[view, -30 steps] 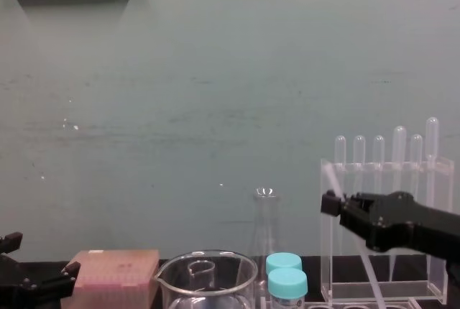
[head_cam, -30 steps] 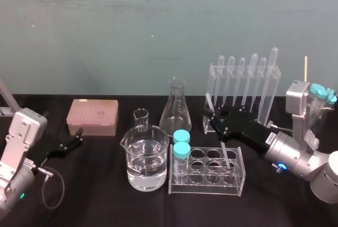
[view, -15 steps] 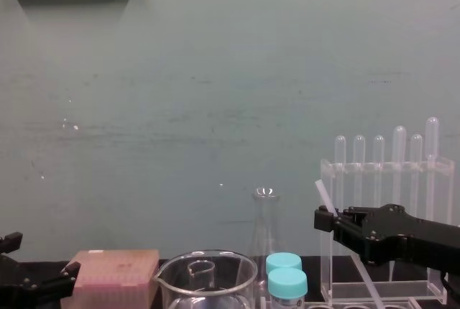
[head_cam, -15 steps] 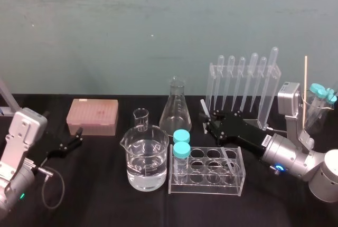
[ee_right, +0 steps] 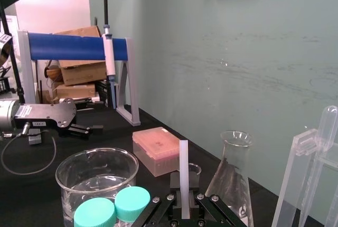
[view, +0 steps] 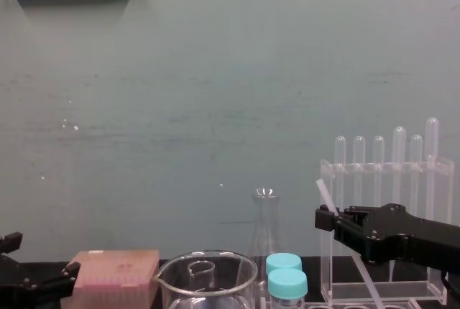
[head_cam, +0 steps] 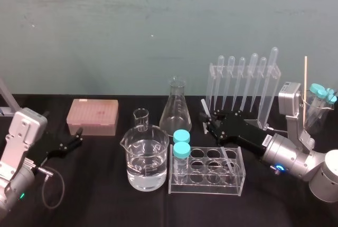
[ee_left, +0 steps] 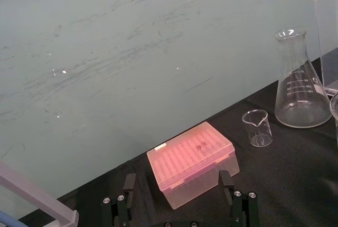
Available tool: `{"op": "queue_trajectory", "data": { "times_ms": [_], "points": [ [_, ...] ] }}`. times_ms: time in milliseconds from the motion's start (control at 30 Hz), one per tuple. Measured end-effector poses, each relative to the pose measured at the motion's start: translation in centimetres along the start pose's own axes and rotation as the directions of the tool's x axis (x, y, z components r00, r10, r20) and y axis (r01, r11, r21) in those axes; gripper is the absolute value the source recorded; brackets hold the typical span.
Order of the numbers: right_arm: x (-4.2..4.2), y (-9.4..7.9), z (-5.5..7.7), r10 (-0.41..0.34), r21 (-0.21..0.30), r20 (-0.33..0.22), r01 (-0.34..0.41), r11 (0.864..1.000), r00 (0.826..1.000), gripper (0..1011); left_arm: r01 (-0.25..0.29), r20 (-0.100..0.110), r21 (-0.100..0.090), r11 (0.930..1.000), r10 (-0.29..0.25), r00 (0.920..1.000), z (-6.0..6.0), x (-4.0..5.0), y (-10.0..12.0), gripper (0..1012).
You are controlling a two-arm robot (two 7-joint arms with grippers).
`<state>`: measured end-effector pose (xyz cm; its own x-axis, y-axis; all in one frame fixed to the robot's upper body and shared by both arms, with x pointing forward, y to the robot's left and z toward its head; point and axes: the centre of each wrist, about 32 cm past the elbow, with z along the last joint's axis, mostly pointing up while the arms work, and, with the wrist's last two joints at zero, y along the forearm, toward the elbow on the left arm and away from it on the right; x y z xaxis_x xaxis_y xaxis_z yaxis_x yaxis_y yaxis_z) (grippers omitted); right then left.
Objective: Pick up the stirring rod with one hand, then place it down.
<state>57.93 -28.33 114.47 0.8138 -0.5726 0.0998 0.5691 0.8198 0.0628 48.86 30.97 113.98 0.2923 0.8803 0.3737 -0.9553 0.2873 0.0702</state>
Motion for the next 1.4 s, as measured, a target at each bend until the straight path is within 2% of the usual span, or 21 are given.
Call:
{"op": "queue_trajectory", "data": {
  "times_ms": [67, 167, 633, 733, 800, 867, 1067, 1267, 1400],
  "points": [
    [0.0, 0.0, 0.0, 0.0, 0.001, 0.0, 0.0, 1.0, 1.0, 86, 0.0, 0.0, 0.0, 1.0, 0.0, 1.0, 0.0, 0.0, 0.0, 1000],
    [0.0, 0.0, 0.0, -0.001, 0.001, 0.0, 0.001, 1.0, 1.0, 161, 0.0, 0.0, 0.0, 1.0, 0.0, 1.0, 0.0, 0.0, 0.0, 1000],
    [-0.01, 0.0, 0.0, -0.001, 0.003, 0.001, 0.001, 1.0, 1.0, 602, 0.0, 0.0, 0.0, 1.0, 0.0, 1.0, 0.0, 0.0, 0.0, 1000],
    [-0.01, 0.0, 0.0, -0.001, 0.003, 0.001, 0.001, 1.0, 1.0, 724, 0.0, 0.0, 0.0, 1.0, 0.0, 1.0, 0.0, 0.0, 0.0, 1000],
    [-0.01, 0.0, 0.0, -0.001, 0.003, 0.001, 0.001, 1.0, 1.0, 757, 0.0, 0.0, 0.0, 1.0, 0.0, 1.0, 0.0, 0.0, 0.0, 1000],
    [-0.01, 0.0, 0.0, -0.001, 0.003, 0.001, 0.001, 1.0, 1.0, 838, 0.0, 0.0, 0.0, 1.0, 0.0, 1.0, 0.0, 0.0, 0.0, 1000],
    [-0.02, 0.1, 0.1, 0.003, 0.011, 0.01, -0.003, 1.0, 1.0, 997, 0.0, 0.0, 0.0, 1.0, 0.0, 1.0, 0.0, 0.0, 0.0, 1000],
    [-0.1, 0.7, 1.1, 0.006, 0.057, 0.058, -0.01, 0.998, 0.998, 1003, 0.0, 0.0, 0.0, 1.0, 0.0, 1.0, 0.0, 0.0, 0.0, 1000],
    [-0.21, 1.0, 2.1, -0.038, 0.117, 0.107, 0.025, 0.993, 0.993, 1003, 0.0, 0.0, 0.0, 1.0, 0.0, 1.0, 0.0, 0.0, 0.0, 1000]
  ]
}}
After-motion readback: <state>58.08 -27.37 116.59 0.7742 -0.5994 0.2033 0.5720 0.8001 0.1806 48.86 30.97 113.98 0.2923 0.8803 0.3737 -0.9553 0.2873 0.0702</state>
